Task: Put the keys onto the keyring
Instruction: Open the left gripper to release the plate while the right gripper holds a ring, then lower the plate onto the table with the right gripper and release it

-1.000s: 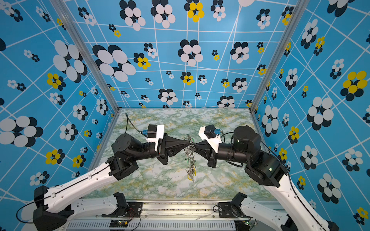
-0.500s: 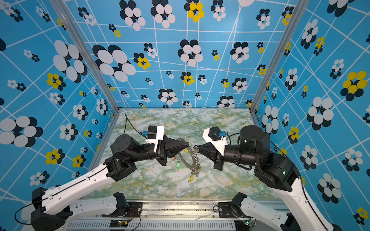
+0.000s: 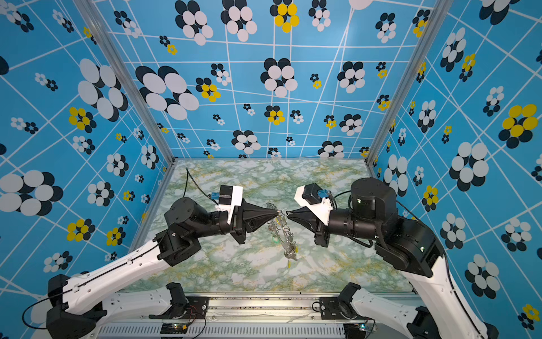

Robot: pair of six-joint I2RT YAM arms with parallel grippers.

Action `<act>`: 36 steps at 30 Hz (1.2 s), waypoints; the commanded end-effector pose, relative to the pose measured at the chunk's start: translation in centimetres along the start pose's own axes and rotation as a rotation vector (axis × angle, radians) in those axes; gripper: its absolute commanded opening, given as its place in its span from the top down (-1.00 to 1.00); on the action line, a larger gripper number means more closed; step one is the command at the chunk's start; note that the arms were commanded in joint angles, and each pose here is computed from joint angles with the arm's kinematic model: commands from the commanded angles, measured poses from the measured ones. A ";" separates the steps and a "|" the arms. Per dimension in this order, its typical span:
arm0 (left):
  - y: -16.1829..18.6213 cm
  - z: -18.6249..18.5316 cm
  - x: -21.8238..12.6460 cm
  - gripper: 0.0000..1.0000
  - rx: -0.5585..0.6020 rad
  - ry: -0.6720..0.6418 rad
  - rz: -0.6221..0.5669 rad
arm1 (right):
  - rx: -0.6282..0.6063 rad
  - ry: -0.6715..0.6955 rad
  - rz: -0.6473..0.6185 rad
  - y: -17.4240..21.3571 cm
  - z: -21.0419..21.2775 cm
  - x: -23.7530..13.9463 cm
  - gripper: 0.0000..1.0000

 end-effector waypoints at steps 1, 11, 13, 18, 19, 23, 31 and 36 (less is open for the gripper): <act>-1.0 0.1 -0.6 1.00 0.033 -0.013 -0.047 | -0.026 0.052 -0.007 -0.5 -0.2 -1.1 1.00; -0.8 0.8 -2.3 -0.63 0.040 -0.122 -0.011 | -0.024 0.055 0.020 -0.7 -0.4 -0.9 1.00; -0.7 0.8 -2.5 -0.71 0.038 -0.131 -0.005 | -0.022 0.054 0.023 -0.7 -0.4 -0.8 1.00; -0.4 1.0 -3.0 -0.80 0.034 -0.161 0.011 | -0.017 0.055 0.031 -0.7 -0.5 -0.6 1.00; -0.3 1.0 -3.1 -0.82 0.034 -0.170 0.017 | -0.015 0.055 0.032 -0.7 -0.5 -0.6 1.00; 0.5 1.6 -3.9 -0.90 0.021 -0.235 0.059 | 0.002 0.059 0.061 -0.4 -0.7 -0.2 1.00; 2.2 2.5 -6.8 -0.98 -0.012 -0.413 0.161 | 0.066 0.106 0.275 2.9 -2.4 2.9 1.00; 2.7 2.4 -8.3 -0.99 -0.020 -0.462 0.192 | 0.089 0.087 0.332 3.8 -2.5 5.1 1.00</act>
Point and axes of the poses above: each gripper's point midway between its finger pads, its own x axis out along the fingers, its own z axis along the line the jaws close on, y = z × x, the point moved 4 cm from there along -x, back along the fingers, and after that the axes turned 12 degrees about x, right-handed, at the moved point
